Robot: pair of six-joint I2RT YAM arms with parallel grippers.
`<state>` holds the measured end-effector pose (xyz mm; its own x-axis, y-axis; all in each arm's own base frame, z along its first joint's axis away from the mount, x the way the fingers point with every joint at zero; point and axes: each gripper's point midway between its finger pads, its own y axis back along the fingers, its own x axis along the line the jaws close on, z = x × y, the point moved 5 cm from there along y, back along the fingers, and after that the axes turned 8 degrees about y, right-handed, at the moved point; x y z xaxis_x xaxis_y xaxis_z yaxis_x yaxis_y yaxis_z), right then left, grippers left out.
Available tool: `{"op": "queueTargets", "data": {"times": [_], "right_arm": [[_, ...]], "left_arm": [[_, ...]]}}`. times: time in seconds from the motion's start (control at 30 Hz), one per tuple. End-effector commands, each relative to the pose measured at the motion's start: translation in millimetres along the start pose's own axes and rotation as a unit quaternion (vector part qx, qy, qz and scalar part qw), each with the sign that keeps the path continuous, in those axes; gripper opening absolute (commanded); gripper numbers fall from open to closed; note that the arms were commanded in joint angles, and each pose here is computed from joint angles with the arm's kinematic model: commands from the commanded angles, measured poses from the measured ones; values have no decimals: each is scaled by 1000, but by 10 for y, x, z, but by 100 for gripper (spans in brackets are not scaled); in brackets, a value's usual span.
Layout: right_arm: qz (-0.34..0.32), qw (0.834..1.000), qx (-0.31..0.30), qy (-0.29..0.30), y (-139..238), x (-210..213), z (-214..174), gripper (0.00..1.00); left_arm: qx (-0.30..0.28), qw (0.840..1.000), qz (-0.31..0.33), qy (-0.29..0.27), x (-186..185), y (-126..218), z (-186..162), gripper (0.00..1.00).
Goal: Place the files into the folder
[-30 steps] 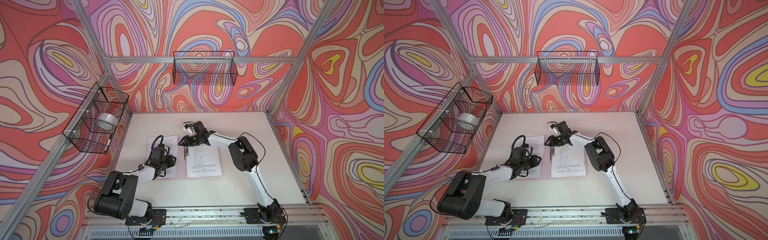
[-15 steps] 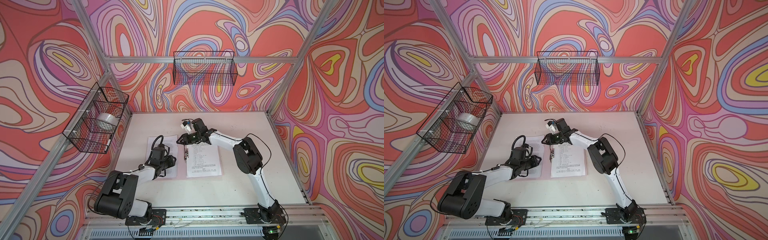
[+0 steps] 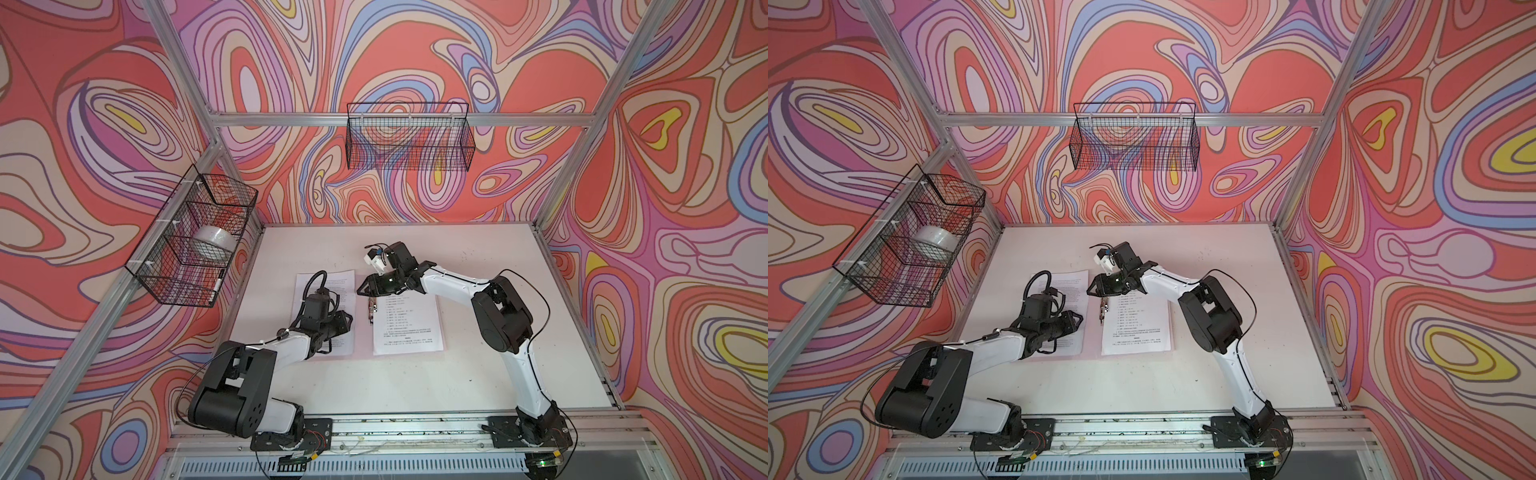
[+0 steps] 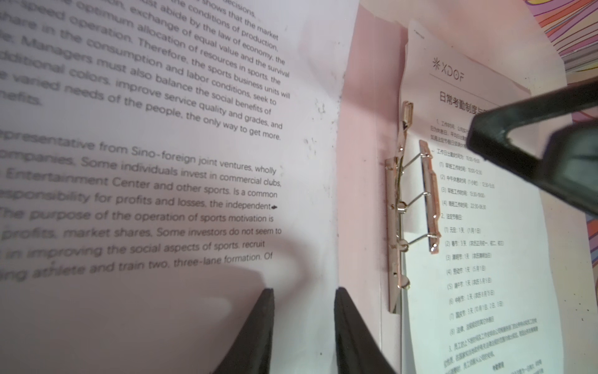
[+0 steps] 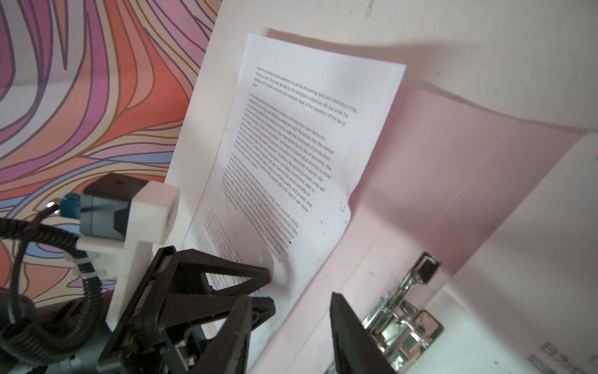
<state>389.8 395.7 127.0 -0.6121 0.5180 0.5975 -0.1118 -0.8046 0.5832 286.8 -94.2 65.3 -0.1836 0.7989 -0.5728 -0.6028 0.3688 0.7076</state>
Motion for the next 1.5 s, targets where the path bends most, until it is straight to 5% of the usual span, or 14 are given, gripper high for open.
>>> {"op": "queueTargets", "data": {"times": [0.0, 0.23, 1.47], "right_arm": [[-30, 999, -6, 13, -53, -69, 132, 43], [-67, 998, 2, 16, -118, -263, 189, 52], [-50, 999, 15, -14, -258, -497, 104, 48]], "left_arm": [[1, 1000, 1, 6, 32, -13, -3, 33], [3, 1000, 1, 6, 29, -18, -2, 33], [4, 1000, 5, 8, 38, -30, 6, 33]]}}
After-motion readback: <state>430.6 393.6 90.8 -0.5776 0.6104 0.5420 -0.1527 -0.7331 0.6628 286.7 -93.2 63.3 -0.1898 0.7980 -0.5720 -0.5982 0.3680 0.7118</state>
